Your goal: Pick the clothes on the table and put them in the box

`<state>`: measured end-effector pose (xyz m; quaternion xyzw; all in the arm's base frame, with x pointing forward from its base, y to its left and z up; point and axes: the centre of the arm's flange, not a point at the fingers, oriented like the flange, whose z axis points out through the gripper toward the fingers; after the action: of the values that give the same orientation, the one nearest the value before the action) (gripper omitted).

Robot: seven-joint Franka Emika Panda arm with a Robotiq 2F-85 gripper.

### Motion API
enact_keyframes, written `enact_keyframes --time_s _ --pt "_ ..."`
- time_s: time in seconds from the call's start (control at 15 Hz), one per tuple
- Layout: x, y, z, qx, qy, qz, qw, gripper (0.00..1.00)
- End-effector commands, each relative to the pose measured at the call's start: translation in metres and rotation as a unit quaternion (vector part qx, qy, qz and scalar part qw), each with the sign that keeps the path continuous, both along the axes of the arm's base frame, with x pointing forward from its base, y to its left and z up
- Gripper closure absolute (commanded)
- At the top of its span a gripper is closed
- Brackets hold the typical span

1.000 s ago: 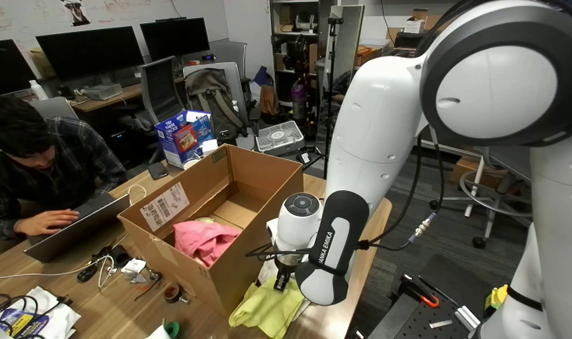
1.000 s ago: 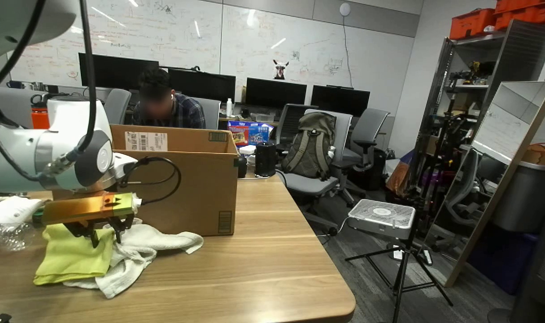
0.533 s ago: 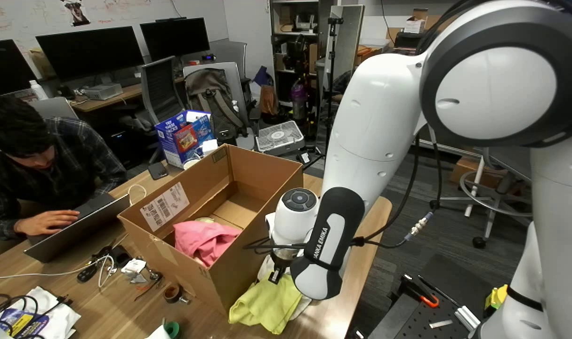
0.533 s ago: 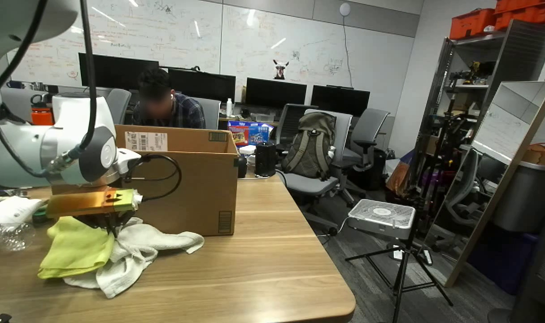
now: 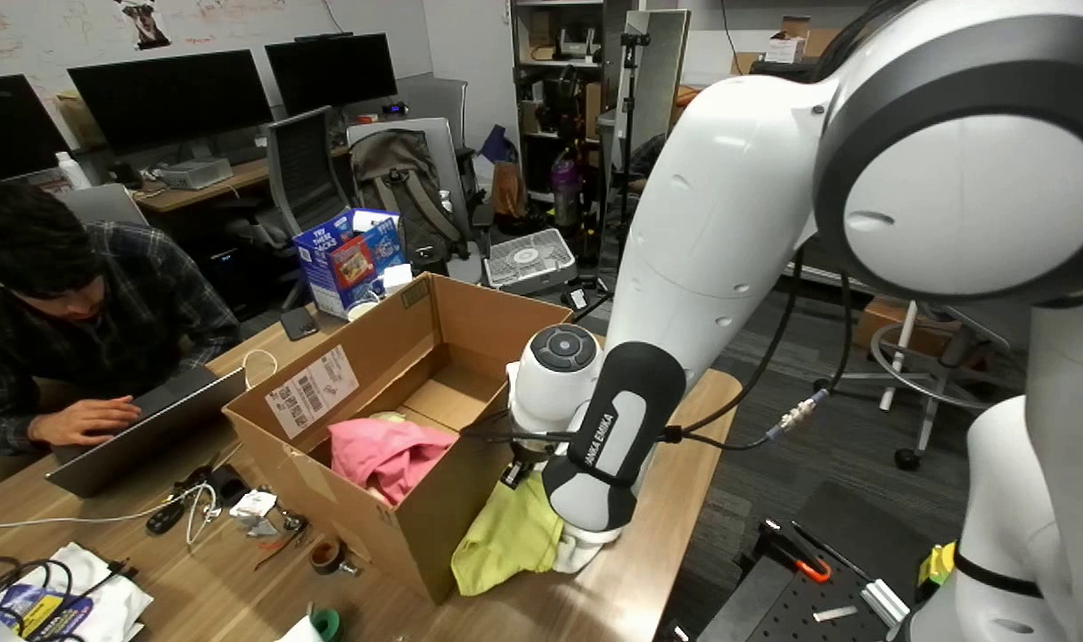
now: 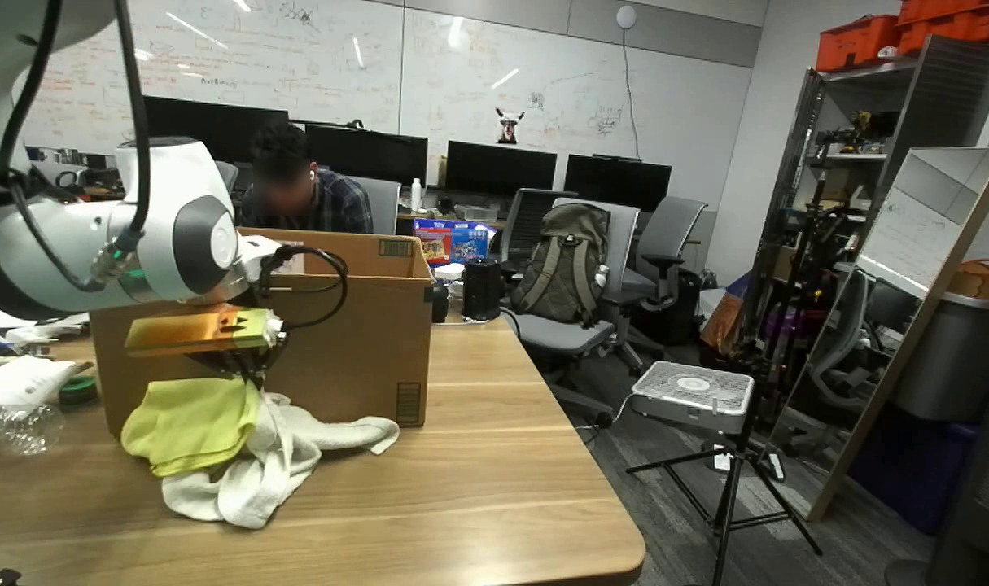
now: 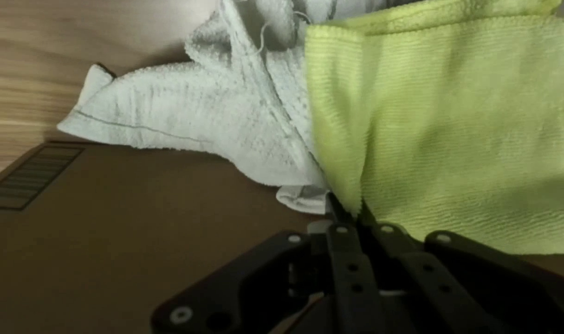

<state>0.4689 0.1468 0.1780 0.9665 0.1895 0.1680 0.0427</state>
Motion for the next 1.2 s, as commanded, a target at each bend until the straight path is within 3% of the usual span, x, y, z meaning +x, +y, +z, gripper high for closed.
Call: enact_keyframes --time_s 0.0,0.53,1.13 --pt "-0.002 0.000 0.045 -0.006 -0.037 -0.041 0.9985 0.99" --pt "-0.008 -0.017 0.121 0.018 -0.079 -0.090 0.9926 0.99" --pt "-0.013 0.020 0.215 0.124 -0.117 -0.121 0.9779 0.99"
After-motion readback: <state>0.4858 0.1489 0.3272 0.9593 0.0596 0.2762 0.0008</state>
